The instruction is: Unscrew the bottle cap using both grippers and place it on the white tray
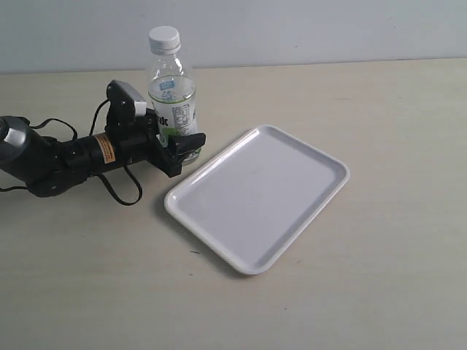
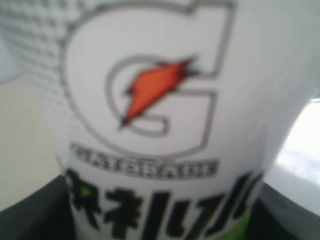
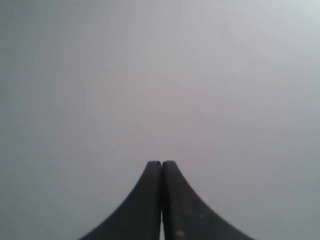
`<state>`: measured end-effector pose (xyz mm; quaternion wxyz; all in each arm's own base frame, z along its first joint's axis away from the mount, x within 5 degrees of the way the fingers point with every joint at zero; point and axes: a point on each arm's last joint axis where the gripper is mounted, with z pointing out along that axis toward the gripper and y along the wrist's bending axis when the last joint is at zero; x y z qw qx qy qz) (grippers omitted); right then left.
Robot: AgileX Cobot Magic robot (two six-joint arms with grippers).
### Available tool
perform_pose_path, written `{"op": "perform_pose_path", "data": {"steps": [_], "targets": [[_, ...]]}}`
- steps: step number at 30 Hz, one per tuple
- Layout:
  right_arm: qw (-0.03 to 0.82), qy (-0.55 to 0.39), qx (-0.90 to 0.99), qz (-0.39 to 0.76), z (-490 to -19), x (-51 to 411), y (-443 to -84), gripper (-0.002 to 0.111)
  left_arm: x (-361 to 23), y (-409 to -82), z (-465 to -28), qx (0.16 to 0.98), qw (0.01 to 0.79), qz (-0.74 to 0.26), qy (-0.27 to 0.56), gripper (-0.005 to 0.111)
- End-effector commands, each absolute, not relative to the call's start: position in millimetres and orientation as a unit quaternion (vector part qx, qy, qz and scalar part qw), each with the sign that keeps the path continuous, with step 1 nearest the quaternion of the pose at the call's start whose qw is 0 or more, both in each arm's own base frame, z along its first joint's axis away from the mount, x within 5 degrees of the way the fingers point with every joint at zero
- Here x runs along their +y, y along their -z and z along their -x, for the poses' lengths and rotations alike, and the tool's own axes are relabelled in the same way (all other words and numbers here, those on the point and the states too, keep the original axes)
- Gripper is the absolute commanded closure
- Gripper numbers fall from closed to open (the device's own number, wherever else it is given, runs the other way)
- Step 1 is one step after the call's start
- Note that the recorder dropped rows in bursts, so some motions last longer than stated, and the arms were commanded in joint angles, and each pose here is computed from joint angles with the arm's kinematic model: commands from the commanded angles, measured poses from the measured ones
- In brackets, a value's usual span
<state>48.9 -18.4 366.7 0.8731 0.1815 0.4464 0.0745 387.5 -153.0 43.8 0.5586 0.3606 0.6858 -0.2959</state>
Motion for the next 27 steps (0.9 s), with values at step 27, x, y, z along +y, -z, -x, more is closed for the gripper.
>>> {"op": "perform_pose_path", "data": {"steps": [27], "targets": [[0.272, -0.034, 0.937, 0.218, -384.6, 46.0, -381.1, 0.095, -153.6, -47.1, -387.5, 0.684, 0.551, -0.379, 0.292, 0.107]]}}
